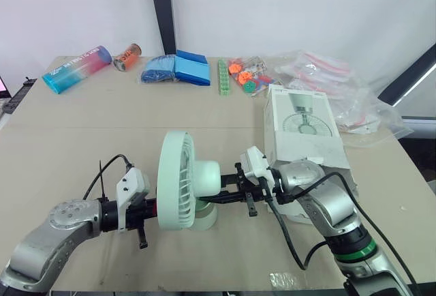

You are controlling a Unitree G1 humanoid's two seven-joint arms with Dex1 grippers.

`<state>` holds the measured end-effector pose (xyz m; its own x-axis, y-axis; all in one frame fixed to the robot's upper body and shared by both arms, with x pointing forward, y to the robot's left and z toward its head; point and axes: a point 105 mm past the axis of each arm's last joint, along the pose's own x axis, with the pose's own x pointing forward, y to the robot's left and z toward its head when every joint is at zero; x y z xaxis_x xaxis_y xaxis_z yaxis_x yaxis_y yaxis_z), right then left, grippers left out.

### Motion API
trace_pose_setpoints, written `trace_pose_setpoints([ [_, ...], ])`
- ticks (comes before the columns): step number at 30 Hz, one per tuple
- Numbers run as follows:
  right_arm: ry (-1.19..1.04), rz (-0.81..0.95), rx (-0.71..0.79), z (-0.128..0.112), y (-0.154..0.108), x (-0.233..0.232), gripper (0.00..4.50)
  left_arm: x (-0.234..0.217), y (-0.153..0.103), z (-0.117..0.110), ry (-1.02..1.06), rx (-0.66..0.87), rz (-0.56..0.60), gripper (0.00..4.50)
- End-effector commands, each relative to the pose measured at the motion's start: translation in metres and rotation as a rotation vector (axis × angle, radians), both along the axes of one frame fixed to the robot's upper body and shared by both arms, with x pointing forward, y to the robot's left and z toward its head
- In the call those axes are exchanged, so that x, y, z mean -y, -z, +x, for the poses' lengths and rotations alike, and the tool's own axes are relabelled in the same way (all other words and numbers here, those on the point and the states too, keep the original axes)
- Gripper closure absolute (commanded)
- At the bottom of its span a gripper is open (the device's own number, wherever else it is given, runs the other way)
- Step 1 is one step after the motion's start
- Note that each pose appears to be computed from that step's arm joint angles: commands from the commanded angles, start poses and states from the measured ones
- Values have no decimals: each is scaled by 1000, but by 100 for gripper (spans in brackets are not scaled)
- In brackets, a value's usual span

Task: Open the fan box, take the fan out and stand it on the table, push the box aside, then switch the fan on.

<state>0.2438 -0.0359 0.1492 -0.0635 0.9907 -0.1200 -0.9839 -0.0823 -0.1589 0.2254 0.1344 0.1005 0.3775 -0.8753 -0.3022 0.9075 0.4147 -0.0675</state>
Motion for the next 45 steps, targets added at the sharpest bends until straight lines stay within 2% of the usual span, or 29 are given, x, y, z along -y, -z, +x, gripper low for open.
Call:
trace_pose_setpoints([
  [1,17,17,31,1,-4,-2,413,2,1,1,7,25,-1,445],
  [11,24,13,26,0,-2,-1,413,13,-2,1,19,36,-48,445],
  [23,40,8,16,2,4,-3,413,27,-10,-13,92,-10,-105,445],
  [45,54,-3,24,2,7,-1,413,25,-5,-12,96,-9,-77,445],
])
